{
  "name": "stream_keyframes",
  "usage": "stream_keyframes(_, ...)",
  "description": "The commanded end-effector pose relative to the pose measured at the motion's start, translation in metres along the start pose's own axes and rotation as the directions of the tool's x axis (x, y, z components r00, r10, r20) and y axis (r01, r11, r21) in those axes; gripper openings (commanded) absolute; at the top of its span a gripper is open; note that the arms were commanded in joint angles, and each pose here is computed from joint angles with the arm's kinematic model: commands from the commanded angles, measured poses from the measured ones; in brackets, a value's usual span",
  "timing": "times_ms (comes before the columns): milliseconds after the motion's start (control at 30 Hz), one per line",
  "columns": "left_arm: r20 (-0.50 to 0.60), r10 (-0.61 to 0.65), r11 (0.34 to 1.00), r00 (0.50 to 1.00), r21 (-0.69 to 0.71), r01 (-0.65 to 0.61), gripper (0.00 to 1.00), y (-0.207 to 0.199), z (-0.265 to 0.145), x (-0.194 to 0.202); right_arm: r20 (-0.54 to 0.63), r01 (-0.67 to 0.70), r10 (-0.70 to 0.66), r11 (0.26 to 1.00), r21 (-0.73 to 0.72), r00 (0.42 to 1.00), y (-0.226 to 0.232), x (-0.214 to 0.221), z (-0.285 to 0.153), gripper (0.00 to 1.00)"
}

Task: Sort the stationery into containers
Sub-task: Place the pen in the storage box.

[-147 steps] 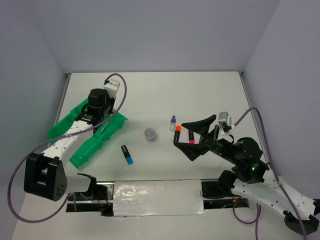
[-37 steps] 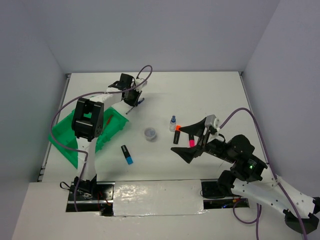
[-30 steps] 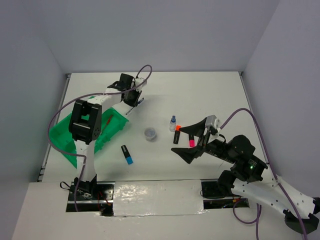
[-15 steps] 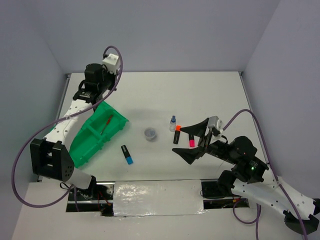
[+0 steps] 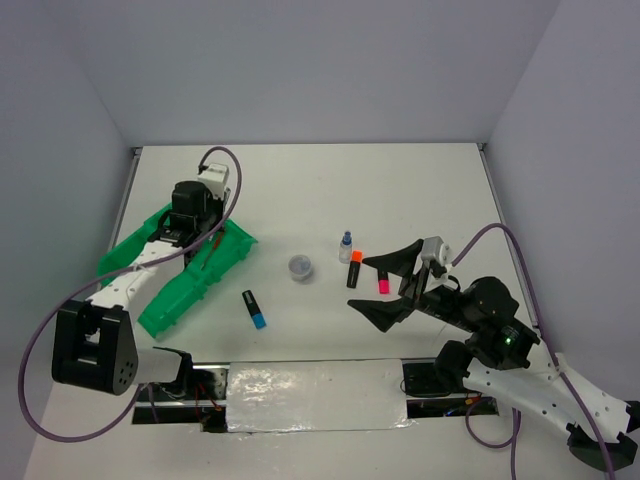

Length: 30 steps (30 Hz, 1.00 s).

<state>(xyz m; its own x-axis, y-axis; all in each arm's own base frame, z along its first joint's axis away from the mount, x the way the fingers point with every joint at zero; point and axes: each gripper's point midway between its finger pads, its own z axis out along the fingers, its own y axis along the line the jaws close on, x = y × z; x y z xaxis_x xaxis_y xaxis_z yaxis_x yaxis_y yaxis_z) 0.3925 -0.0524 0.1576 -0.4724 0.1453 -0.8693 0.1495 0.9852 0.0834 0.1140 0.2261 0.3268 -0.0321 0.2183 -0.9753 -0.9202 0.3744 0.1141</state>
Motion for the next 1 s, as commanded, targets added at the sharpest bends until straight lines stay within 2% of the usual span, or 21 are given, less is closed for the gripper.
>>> stream_keyframes(0, 0.078, -0.011, 1.000, 0.997, 0.004, 0.011, 0.02, -0.002, 0.000, -0.012, 0.025, 0.024, -0.024, 1.000, -0.012, 0.999, 0.001, -0.006, 0.001, 1.00)
stream_keyframes(100, 0.057, -0.004, 1.000, 0.998, -0.018, 0.005, 0.05, 0.001, 0.003, 0.000, 0.021, 0.024, -0.023, 1.000, -0.013, 0.999, 0.001, -0.005, 0.001, 1.00)
stream_keyframes(333, 0.008, 0.048, 0.997, 0.999, -0.055, -0.048, 0.01, 0.005, 0.010, 0.023, 0.023, 0.026, -0.025, 1.000, -0.014, 0.999, 0.001, -0.005, 0.000, 1.00)
stream_keyframes(400, 0.002, 0.065, 0.992, 0.998, -0.107, -0.065, 0.05, 0.009, 0.008, 0.030, 0.023, 0.027, -0.027, 1.000, -0.014, 0.999, 0.001, -0.004, 0.000, 1.00)
stream_keyframes(467, -0.009, 0.076, 0.987, 0.997, -0.142, -0.076, 0.17, 0.010, 0.005, 0.043, 0.021, 0.028, -0.028, 0.999, -0.015, 0.999, 0.001, -0.005, 0.001, 1.00)
stream_keyframes(600, 0.000, 0.083, 0.977, 0.997, -0.196, -0.082, 0.22, 0.014, 0.002, 0.046, 0.023, 0.029, -0.029, 0.999, -0.020, 0.999, 0.003, -0.005, 0.000, 1.00)
stream_keyframes(700, -0.002, 0.078, 0.973, 0.997, -0.217, -0.077, 0.30, 0.018, 0.001, 0.047, 0.023, 0.029, -0.029, 0.999, -0.023, 0.999, 0.003, -0.005, 0.000, 1.00)
stream_keyframes(733, 0.014, 0.077, 0.970, 0.997, -0.233, -0.072, 0.41, 0.021, -0.002, 0.044, 0.018, 0.028, -0.027, 0.999, -0.025, 0.999, 0.003, -0.003, 0.001, 1.00)
stream_keyframes(800, 0.022, 0.077, 0.967, 0.997, -0.246, -0.070, 0.55, 0.023, -0.004, 0.043, 0.011, 0.029, -0.029, 0.999, -0.033, 1.000, 0.004, -0.002, 0.002, 1.00)
stream_keyframes(833, 0.024, 0.076, 0.964, 0.997, -0.257, -0.067, 0.68, 0.025, -0.005, 0.041, 0.008, 0.030, -0.030, 0.999, -0.036, 1.000, 0.004, -0.002, 0.002, 1.00)
stream_keyframes(967, 0.083, 0.074, 0.971, 0.994, -0.234, -0.052, 0.78, 0.022, -0.011, 0.017, 0.004, 0.029, -0.029, 0.999, -0.040, 1.000, 0.005, -0.001, 0.003, 1.00)
